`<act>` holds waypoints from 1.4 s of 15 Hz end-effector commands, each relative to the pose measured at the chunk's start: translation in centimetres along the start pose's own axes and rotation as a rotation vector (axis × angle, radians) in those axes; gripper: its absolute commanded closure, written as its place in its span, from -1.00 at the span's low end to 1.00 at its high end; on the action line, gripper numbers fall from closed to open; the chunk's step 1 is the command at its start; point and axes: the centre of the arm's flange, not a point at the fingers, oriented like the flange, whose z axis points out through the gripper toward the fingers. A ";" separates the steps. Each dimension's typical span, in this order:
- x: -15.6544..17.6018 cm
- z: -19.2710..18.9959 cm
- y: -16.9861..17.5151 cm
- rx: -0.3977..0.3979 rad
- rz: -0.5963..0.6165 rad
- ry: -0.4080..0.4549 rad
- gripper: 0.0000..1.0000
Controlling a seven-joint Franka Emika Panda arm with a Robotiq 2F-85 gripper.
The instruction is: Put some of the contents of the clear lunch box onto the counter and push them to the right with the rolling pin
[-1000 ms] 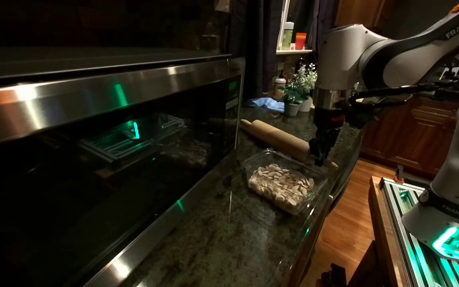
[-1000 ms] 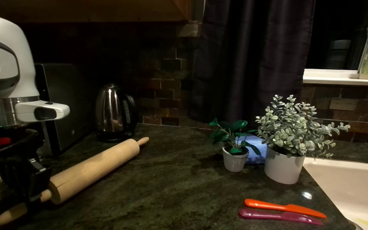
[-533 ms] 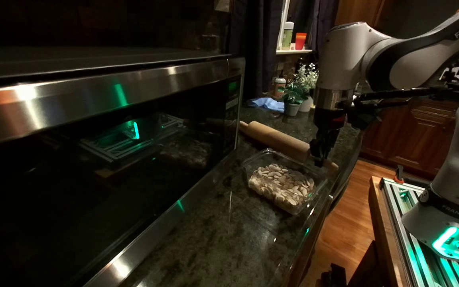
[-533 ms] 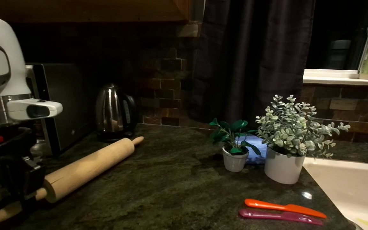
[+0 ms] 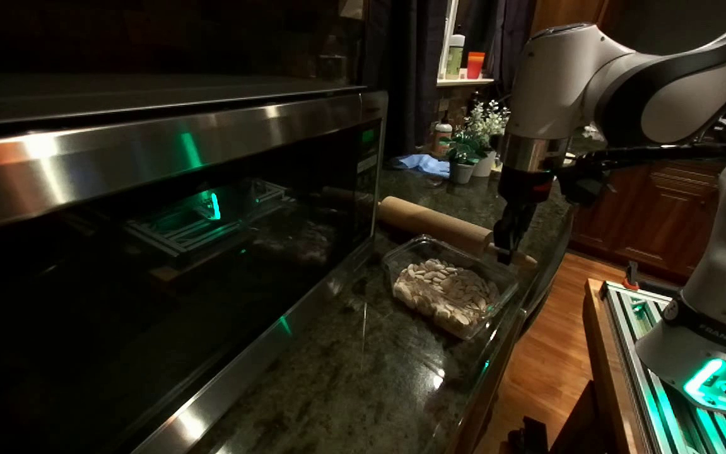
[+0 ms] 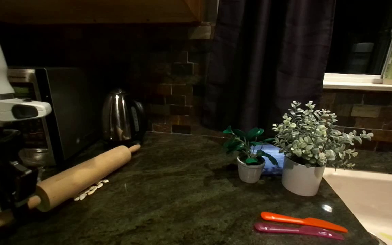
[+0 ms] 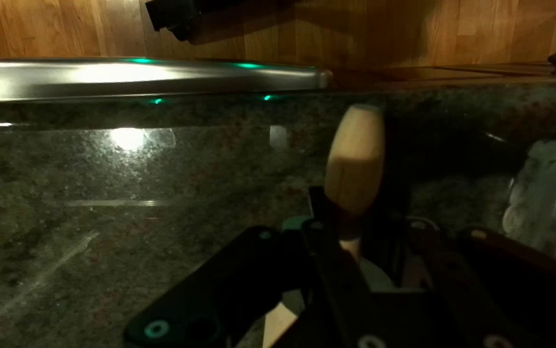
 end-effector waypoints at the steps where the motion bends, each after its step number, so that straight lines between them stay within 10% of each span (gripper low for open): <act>1: 0.1 0.5 0.3 0.036 -0.018 -0.013 0.87; 10: 1.4 2.5 0.2 0.165 -0.089 -0.096 0.87; 21: 2.7 4.8 4.7 0.132 0.116 -0.126 0.87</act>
